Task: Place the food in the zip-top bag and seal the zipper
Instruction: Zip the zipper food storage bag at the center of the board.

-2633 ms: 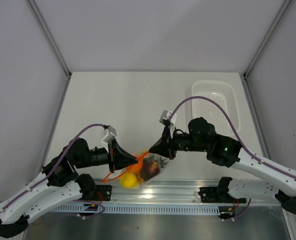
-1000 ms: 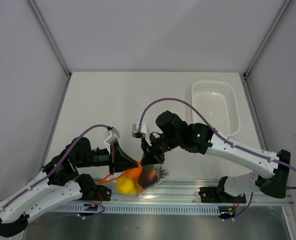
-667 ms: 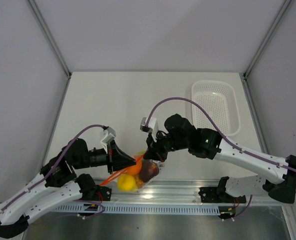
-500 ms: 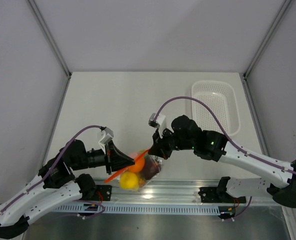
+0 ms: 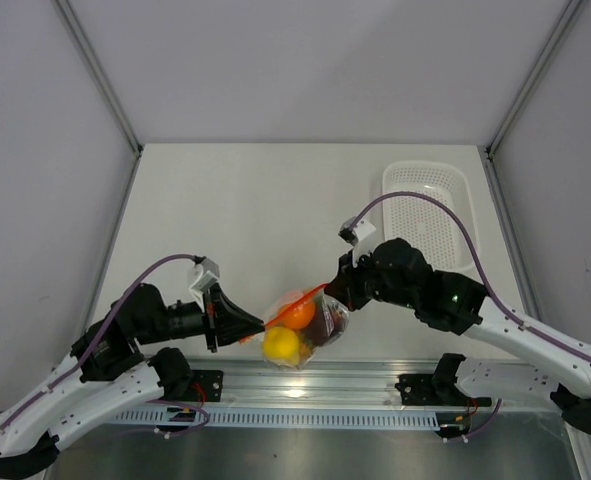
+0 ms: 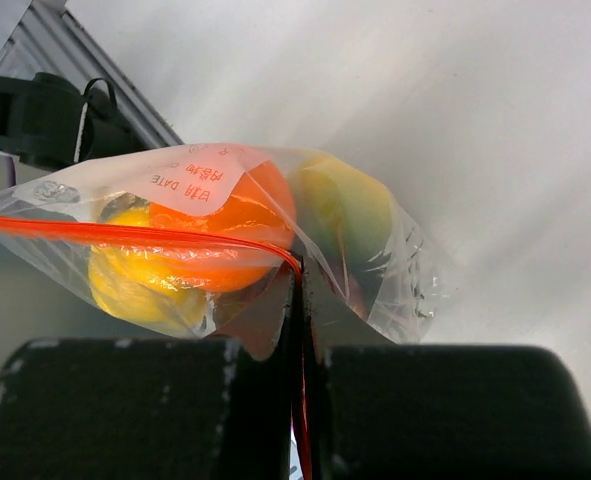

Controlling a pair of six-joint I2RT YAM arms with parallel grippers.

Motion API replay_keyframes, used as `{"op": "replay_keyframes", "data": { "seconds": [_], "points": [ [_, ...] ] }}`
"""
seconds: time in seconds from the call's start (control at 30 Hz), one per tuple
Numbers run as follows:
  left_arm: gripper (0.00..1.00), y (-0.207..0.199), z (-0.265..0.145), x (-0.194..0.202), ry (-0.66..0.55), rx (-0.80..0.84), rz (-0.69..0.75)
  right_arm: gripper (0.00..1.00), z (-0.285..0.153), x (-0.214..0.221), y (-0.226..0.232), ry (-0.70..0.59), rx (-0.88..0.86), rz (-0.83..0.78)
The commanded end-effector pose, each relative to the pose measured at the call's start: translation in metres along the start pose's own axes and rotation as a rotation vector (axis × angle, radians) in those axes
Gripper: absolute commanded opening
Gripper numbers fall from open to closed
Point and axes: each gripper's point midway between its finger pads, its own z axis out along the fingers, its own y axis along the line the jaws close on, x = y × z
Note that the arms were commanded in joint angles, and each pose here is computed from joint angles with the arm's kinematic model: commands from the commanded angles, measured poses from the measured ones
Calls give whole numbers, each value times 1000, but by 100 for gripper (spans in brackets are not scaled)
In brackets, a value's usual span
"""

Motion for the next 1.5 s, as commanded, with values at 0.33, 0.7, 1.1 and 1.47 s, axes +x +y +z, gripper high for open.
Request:
{"op": "replay_keyframes", "data": {
  "seconds": [0.33,0.7,1.1,1.47],
  "points": [
    [1,-11,-4,-5,-22,46,11,0,-31,15,-45,-57,206,90],
    [1,-7,-1,1,-13,42,7,0,-36,33,-54,-42,229,116],
    [17,-1,7,2,-7,32,-2,0,-15,36,-43,-18,164,123],
    [99,13,-8,-9,-56,-94,3,0,17,18,-39,7,167,67]
  ]
}}
